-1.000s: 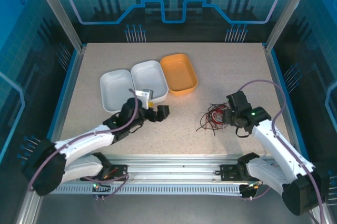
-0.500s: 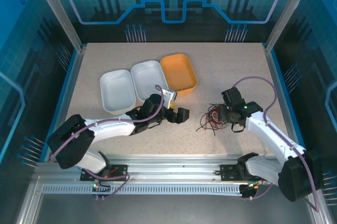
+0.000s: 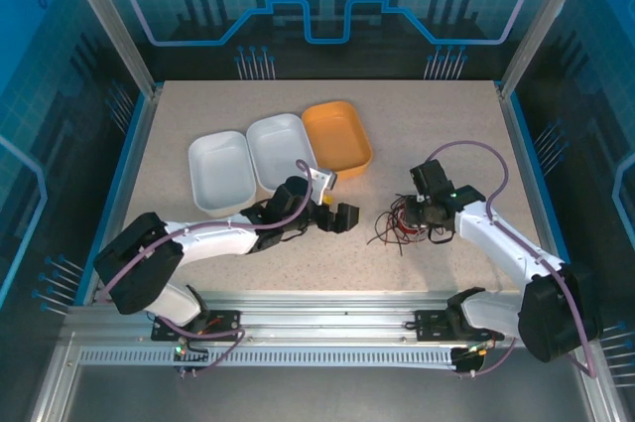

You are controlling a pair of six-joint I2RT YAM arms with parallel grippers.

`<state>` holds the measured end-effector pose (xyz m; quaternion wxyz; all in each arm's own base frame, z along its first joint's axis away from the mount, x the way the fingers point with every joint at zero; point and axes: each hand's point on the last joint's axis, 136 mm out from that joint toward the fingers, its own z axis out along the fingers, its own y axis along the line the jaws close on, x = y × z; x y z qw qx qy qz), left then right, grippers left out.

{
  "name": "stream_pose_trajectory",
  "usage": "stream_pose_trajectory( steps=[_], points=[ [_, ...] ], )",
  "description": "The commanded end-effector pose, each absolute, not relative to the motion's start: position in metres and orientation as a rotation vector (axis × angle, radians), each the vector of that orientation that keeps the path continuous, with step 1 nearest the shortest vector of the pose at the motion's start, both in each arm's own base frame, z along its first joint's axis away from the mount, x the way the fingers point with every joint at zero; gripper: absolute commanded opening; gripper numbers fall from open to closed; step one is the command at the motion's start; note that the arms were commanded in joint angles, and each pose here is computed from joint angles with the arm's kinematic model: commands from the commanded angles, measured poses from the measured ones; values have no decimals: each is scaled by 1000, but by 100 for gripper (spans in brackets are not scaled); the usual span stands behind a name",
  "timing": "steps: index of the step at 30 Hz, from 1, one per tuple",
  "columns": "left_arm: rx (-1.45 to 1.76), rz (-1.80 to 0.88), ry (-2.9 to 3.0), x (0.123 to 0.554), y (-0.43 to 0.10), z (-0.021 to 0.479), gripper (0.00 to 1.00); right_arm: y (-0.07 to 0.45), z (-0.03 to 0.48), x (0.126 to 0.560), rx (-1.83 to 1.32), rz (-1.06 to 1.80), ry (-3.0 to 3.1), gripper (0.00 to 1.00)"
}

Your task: Untangle the cables

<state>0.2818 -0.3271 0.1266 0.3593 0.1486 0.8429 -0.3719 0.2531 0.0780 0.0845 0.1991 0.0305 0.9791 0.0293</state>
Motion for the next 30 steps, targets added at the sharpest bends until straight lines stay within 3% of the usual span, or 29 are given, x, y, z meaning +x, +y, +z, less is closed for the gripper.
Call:
stream_pose_trajectory(
  steps=[1,6,18,26,30],
  points=[
    [418,-985,2157,282,-338,133,99,97,98,258,45,170,2720,13],
    [432,-1012,2154,280,-342,132,99,109,116,256,-3,164,2710,0],
    [429,-1017,2097,278,-336,143,98,143,184,258,-123,250,2580,0],
    [494,-1179,1898,267,-347,177,71,157,233,260,-152,367,2458,0],
    [535,-1198,1825,271,-356,188,64,166,254,257,-175,468,2392,0]
  ],
)
